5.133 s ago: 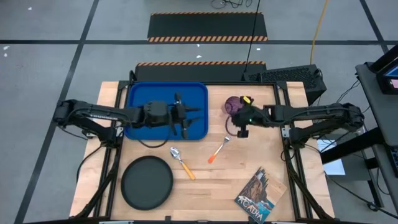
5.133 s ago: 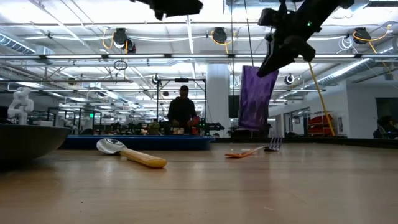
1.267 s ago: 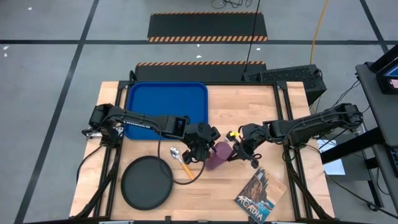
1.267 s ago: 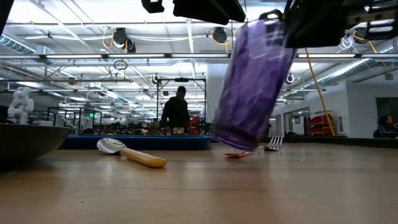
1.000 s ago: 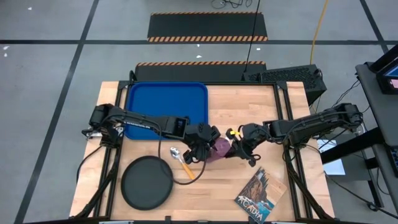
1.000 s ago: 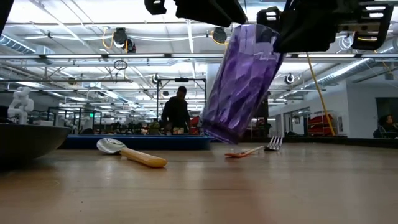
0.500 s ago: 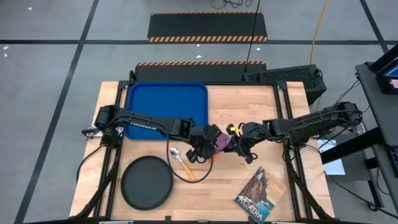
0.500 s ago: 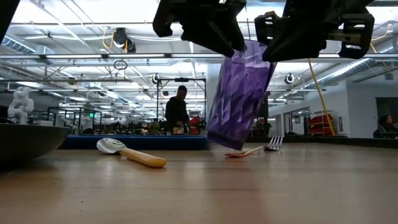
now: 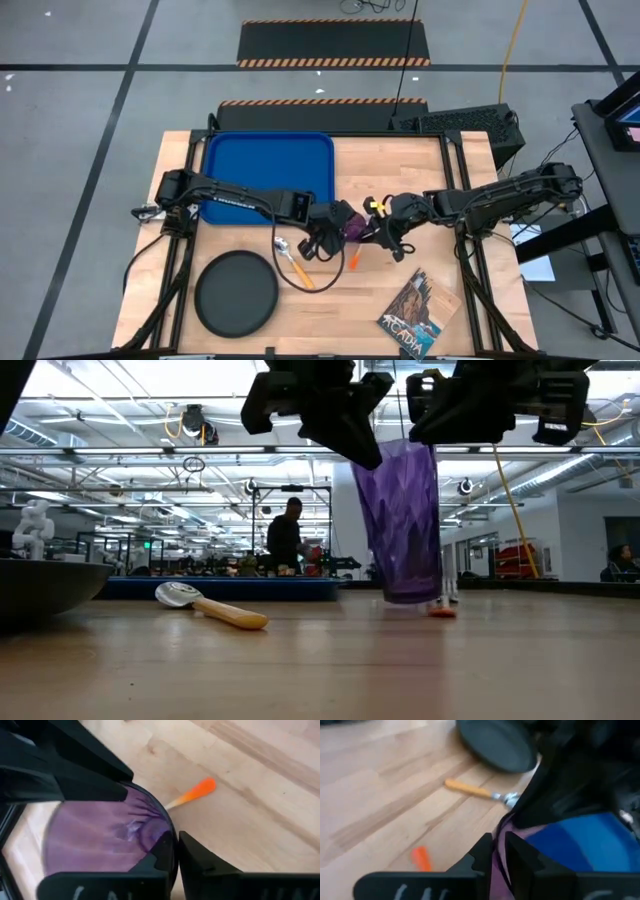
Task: Pick and place plate/cup/fork/spoon on tray
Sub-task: Put the purple glass cup on the blue tray
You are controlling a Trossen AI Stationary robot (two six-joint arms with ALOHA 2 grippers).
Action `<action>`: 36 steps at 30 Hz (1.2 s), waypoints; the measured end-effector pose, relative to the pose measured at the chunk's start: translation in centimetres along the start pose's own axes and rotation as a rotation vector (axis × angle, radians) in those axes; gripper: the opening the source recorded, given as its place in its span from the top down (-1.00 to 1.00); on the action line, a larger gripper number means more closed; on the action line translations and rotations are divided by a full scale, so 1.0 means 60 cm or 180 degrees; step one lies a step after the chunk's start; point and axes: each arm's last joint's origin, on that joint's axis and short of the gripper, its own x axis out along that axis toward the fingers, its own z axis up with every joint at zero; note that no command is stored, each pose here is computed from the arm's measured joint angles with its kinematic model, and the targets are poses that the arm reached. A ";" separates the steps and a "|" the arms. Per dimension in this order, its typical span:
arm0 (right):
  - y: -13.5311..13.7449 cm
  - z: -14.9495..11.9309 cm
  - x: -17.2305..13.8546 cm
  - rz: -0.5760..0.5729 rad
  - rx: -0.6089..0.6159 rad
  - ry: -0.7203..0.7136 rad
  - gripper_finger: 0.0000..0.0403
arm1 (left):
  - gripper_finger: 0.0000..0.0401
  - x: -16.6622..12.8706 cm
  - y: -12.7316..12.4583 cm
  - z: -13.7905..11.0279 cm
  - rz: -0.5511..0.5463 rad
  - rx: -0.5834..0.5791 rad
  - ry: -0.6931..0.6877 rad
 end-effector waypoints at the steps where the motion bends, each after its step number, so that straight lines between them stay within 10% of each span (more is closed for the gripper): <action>1: 0.000 0.001 0.000 -0.0017 0.0008 -0.0007 0.84 | 0.94 0.000 0.000 -0.001 0.0004 -0.0002 0.0012; 22: 0.010 0.040 -0.146 -0.1322 0.0640 -0.0060 0.28 | 0.94 -0.186 -0.007 0.003 0.0721 -0.0655 0.0330; 36: 0.016 0.029 -0.171 -0.1444 0.1055 0.0048 0.28 | 0.96 -0.382 -0.015 -0.126 0.1262 -0.1894 0.1029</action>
